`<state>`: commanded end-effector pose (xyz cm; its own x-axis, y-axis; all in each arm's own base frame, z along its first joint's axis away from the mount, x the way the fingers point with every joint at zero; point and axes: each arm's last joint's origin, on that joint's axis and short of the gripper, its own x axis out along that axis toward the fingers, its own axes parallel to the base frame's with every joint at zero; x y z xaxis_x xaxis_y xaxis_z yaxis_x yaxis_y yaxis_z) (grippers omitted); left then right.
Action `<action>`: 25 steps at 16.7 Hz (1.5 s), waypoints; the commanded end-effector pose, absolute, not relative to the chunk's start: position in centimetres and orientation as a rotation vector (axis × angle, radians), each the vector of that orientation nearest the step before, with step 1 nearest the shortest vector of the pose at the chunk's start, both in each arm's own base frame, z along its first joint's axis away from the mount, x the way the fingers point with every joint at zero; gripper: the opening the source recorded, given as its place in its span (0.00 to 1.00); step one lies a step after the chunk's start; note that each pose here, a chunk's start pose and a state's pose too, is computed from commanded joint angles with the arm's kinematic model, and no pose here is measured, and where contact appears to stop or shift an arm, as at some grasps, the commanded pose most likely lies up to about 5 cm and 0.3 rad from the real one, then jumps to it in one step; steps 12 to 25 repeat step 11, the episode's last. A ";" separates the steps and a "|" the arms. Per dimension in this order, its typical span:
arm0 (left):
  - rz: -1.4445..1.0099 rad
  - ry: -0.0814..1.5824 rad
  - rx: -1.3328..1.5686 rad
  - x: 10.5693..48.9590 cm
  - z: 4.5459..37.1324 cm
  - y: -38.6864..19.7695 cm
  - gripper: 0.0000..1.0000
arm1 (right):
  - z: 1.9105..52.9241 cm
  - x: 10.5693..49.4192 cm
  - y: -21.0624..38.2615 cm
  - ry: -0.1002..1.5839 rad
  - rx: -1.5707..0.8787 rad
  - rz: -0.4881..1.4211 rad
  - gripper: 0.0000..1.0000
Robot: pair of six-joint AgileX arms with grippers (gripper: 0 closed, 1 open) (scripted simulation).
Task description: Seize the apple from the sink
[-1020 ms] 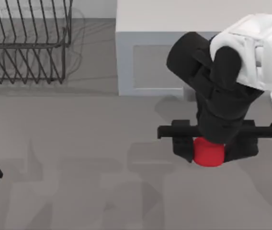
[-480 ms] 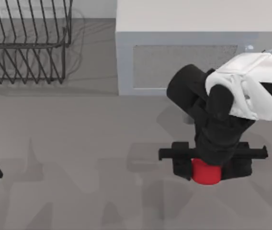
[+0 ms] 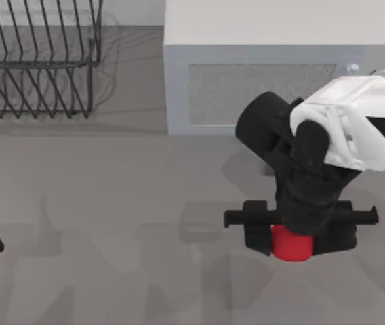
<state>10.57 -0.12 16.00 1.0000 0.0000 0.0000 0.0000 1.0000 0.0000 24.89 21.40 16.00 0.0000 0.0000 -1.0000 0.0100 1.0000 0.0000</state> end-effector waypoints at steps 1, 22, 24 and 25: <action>0.000 0.000 0.000 10.6 16.0 -0.1 1.00 | 16.0 24.9 21.4 1.571 0.008 -0.008 0.68; 0.000 0.000 0.000 10.6 16.0 -0.1 1.00 | 16.0 24.9 21.4 1.571 0.008 -0.008 1.00; 0.000 0.000 0.000 10.6 16.0 -0.1 1.00 | 16.0 24.9 21.4 1.571 0.008 -0.008 1.00; 0.000 0.000 0.000 10.6 16.0 -0.1 1.00 | 16.0 24.9 21.4 1.571 0.008 -0.008 1.00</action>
